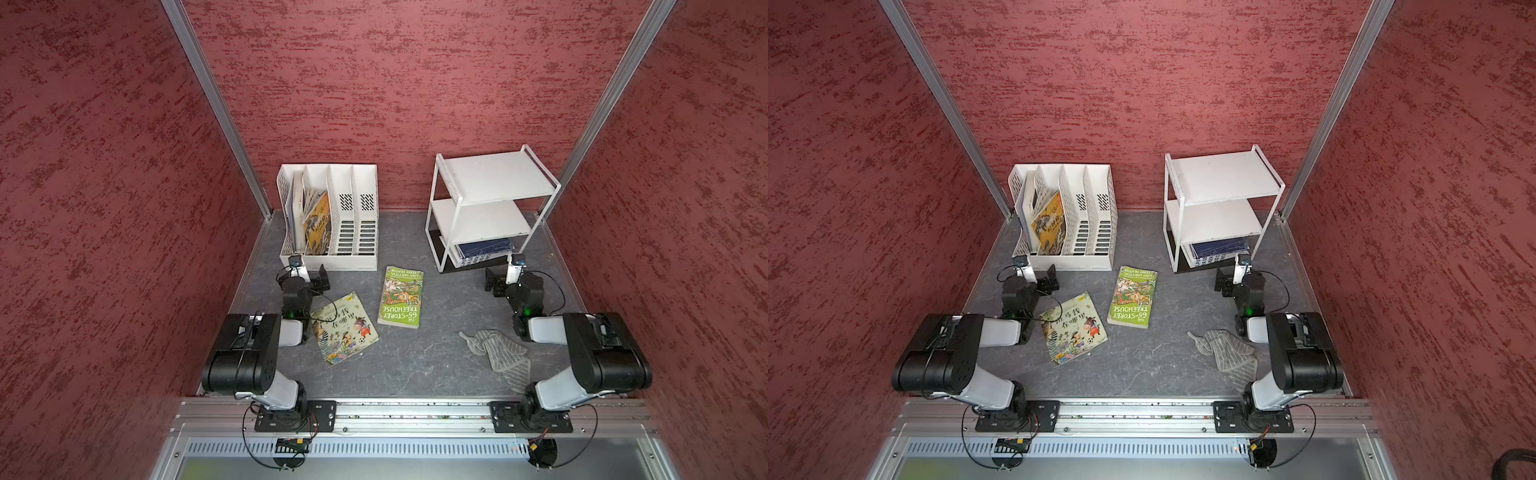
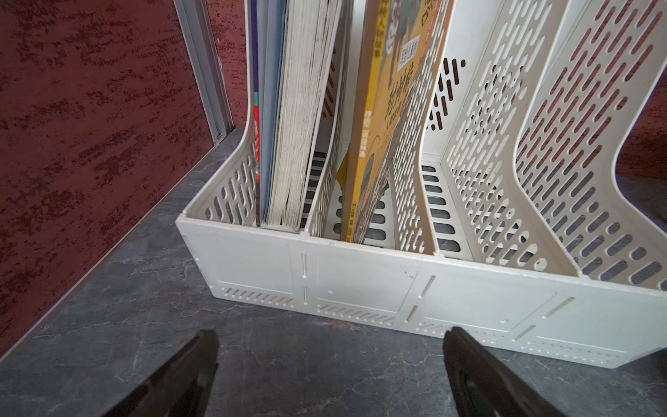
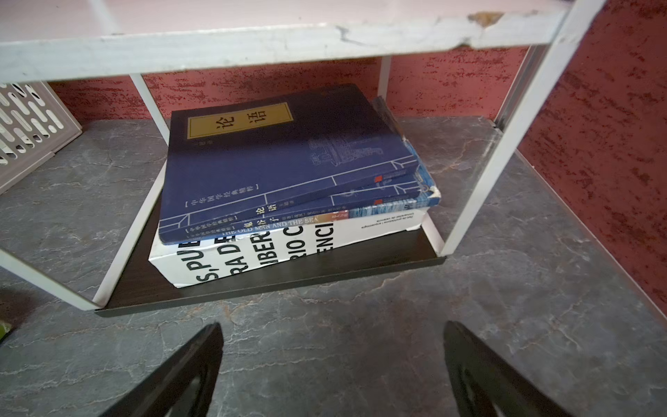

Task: Wipe the bookshelf clean with a cloth
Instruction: Adjust the shelf at the center of the board.

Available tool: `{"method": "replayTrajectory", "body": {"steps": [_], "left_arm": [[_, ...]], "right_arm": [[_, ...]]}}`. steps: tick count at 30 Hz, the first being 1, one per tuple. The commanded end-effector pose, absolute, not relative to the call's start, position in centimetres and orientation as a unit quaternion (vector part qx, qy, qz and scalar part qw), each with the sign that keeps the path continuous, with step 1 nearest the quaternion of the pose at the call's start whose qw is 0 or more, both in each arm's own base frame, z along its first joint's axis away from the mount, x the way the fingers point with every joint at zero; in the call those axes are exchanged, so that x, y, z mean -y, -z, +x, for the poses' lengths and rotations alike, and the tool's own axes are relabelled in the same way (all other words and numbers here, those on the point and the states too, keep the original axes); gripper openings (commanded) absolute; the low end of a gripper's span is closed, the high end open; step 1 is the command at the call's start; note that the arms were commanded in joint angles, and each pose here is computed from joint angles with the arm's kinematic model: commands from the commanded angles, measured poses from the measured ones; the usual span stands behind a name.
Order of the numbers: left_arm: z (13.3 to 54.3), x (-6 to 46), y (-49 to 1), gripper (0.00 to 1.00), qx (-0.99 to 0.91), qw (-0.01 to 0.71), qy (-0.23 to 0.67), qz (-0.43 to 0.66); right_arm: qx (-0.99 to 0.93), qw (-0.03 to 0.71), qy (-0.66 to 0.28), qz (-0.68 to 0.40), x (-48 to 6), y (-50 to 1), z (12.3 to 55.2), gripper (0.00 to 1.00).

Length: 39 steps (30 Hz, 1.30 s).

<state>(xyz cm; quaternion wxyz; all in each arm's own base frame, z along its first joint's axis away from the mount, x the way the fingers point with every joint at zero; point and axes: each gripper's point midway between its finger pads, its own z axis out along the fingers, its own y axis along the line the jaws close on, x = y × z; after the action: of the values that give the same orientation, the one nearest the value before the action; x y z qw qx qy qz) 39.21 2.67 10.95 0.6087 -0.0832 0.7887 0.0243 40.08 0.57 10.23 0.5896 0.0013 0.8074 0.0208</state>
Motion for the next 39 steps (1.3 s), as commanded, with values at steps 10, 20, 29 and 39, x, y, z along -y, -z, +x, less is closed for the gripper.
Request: {"method": "replayTrajectory", "body": {"steps": [10, 20, 29, 39], "left_arm": [[39.8, -2.6, -11.7, 1.00, -0.782, 0.618, -0.015, -0.085], [36.3, -1.8, -18.5, 1.00, -0.737, 0.669, -0.030, -0.087], [32.9, 2.6, -26.5, 1.00, -0.784, 0.572, 0.160, -0.181], [33.5, 15.0, -34.1, 1.00, -0.764, 0.599, 0.237, -0.038]], "right_arm": [[-0.794, 0.607, -0.029, -0.002, -1.0, -11.6, 40.6, 0.99], [-0.830, 0.553, -0.037, 0.061, 0.0, -18.6, 35.2, 0.98], [-0.848, 0.513, -0.076, 0.111, -0.3, -30.6, 29.4, 0.99], [-0.858, 0.503, 0.063, 0.082, 3.3, -39.2, 34.0, 0.98]]}}
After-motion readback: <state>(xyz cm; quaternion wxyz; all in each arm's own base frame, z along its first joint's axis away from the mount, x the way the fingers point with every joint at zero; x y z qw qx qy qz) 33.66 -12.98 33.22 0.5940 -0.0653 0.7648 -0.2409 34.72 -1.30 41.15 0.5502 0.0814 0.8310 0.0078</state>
